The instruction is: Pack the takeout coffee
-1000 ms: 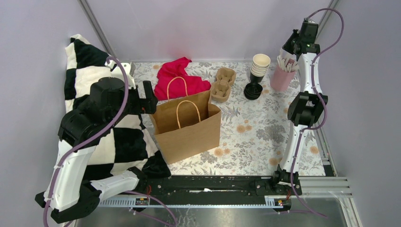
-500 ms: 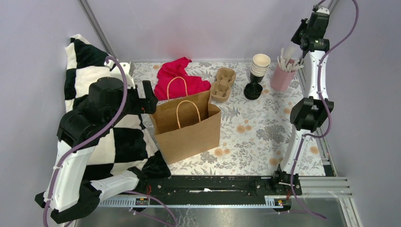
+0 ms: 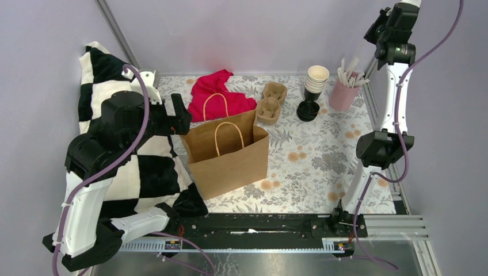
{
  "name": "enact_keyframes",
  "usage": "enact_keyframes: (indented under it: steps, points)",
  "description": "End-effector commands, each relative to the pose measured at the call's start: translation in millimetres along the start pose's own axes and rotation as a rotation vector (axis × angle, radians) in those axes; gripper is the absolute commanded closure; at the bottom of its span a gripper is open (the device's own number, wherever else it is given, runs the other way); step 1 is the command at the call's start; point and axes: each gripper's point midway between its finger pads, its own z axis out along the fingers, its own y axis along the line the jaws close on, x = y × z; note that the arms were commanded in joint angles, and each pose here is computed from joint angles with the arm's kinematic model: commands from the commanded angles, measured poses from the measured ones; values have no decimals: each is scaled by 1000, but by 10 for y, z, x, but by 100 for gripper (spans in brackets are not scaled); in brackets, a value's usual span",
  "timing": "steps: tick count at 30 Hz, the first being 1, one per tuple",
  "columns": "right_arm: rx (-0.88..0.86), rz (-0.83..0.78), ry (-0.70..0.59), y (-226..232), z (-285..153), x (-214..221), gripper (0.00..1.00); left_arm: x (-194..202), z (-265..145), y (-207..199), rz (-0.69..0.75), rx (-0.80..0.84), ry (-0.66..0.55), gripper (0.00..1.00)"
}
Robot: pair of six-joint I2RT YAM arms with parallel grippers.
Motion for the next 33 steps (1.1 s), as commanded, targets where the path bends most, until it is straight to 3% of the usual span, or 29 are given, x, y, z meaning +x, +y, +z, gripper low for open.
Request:
enact_keyframes:
  steps: [1, 8, 12, 22, 27, 33]
  points:
    - [-15, 10, -196, 140, -587, -741, 98, -277, -73, -94, -1, 47, -89, 1]
    - [-96, 52, -275, 341, -1084, -1088, 99, -307, -95, -123, -3, 64, -97, 1]
    - [-321, 149, -246, 754, -1435, -1090, 100, -349, -106, -150, -25, 74, -110, 1]
    - [-1092, 550, 38, 1718, -2569, -722, 100, -547, 4, -310, 7, 122, -140, 1]
    - [-1207, 563, 165, 1926, -2987, -477, 100, -547, 89, -430, 21, 168, -119, 1]
    - [-1331, 486, 277, 2560, -3502, 59, 100, -566, 118, -494, 23, 195, -123, 1]
